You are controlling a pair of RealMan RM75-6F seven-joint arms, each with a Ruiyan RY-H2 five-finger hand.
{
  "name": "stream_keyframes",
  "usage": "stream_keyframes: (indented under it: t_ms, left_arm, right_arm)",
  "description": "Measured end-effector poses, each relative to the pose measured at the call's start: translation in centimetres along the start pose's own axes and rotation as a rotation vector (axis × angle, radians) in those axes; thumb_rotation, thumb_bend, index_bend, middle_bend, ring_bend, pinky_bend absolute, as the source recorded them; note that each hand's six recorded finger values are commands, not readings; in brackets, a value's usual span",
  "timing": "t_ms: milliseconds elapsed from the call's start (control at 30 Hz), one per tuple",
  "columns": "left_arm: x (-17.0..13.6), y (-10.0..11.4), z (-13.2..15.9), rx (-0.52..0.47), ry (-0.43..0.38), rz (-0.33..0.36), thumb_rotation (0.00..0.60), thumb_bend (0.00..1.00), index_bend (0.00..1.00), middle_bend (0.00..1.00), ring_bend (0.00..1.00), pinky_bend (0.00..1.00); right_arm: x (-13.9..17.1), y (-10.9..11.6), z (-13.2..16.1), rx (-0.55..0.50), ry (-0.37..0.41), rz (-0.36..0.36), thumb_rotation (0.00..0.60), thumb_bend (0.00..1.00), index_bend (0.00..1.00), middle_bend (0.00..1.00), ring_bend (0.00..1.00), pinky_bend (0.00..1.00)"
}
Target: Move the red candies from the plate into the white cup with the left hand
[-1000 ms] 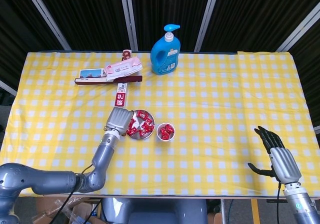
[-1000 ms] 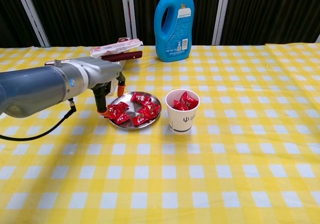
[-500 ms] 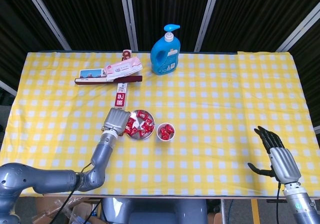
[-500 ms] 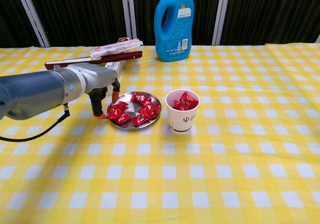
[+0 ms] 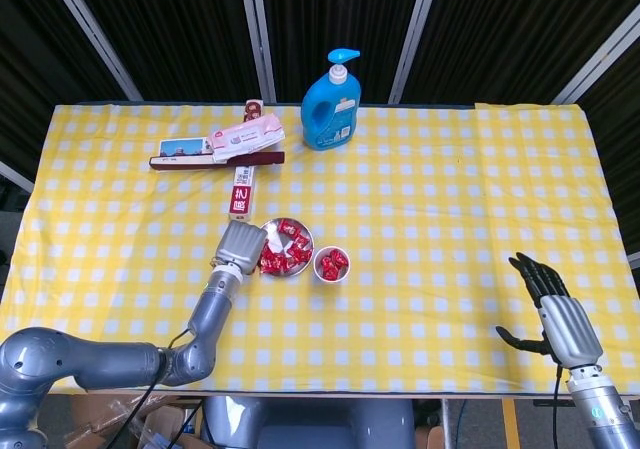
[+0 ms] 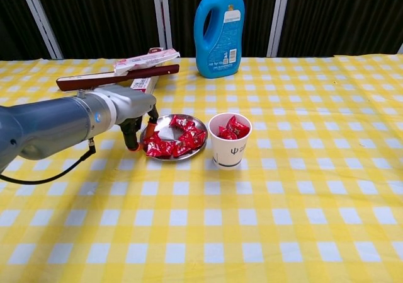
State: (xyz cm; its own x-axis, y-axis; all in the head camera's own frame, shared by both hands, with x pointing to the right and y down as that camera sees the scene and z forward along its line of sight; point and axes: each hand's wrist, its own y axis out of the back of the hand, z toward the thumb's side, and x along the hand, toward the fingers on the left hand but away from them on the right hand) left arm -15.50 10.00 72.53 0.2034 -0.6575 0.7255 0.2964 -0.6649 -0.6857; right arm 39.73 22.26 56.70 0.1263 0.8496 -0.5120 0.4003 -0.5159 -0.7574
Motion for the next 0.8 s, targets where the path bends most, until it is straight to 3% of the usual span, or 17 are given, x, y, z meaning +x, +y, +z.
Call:
stream_keyframes:
  t_ms: [300,800]
  left_arm:
    - [0.0,-0.2,0.5,-0.002,-0.005,0.004,0.6,0.45,0.52,0.9,0.94,0.97]
    - [0.1,0.9,0.5,-0.025,-0.016,0.034,0.6,0.4,0.43,0.89,0.94,0.97]
  right_arm:
    - [0.0,0.0,0.0,0.0,0.0,0.0,0.6,0.28,0.0,0.0,0.0,0.0]
    - [0.0,0.0,0.1,0.002,0.001,-0.003,0.6,0.28,0.0,0.0,0.0,0.0]
